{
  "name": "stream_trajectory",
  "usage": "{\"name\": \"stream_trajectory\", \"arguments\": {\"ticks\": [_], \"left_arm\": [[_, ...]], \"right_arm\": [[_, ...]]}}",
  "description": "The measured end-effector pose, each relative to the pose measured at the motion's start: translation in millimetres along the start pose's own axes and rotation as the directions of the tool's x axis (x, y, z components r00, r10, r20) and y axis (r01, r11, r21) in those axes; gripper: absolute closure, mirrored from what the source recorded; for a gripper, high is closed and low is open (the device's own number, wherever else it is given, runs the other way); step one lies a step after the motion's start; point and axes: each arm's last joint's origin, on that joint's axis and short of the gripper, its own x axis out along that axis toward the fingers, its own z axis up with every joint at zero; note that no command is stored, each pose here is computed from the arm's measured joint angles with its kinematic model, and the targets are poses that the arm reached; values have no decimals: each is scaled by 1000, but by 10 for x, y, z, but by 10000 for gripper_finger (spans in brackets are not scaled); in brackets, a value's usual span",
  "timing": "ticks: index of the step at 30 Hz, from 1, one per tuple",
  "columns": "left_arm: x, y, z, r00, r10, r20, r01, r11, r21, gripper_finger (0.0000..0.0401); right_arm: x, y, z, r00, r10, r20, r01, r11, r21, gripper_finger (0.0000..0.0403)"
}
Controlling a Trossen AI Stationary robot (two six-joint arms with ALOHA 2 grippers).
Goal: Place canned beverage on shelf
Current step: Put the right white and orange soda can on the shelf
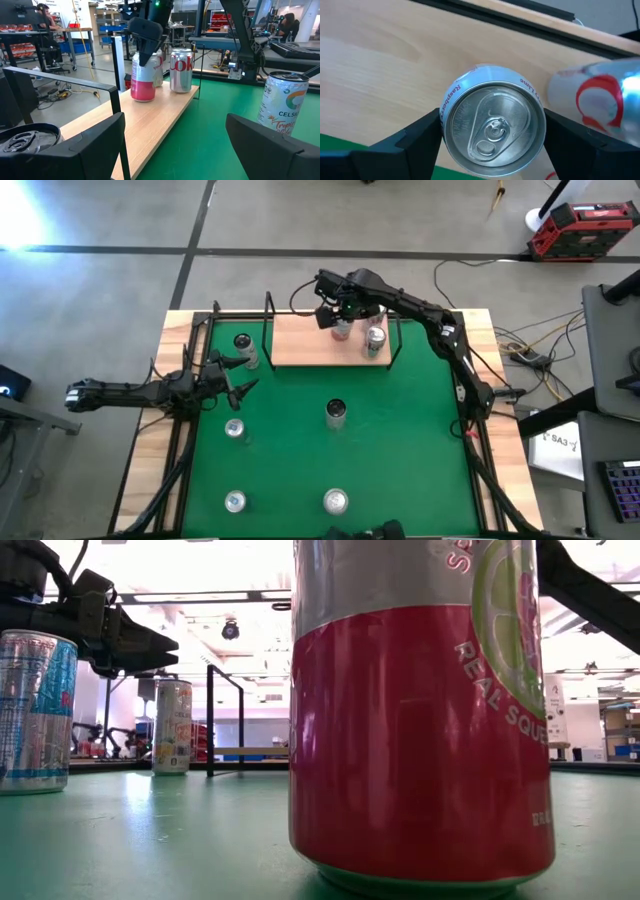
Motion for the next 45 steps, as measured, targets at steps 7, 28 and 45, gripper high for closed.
{"name": "stream_trajectory", "arguments": {"ticks": [7,28,45], "left_arm": [[0,0,1,1000,0,0,0,1000,0,69],[0,0,0,1000,0,0,0,1000,0,69],[0,0,0,1000,0,0,0,1000,0,69]], "right_arm": [[12,-54,50,1000,-25,19,26,998,-56,113],[30,-134,145,999,-32,44,37,990,-134,112],[68,-126,129,999,-35,40,40,990,-137,111]]}}
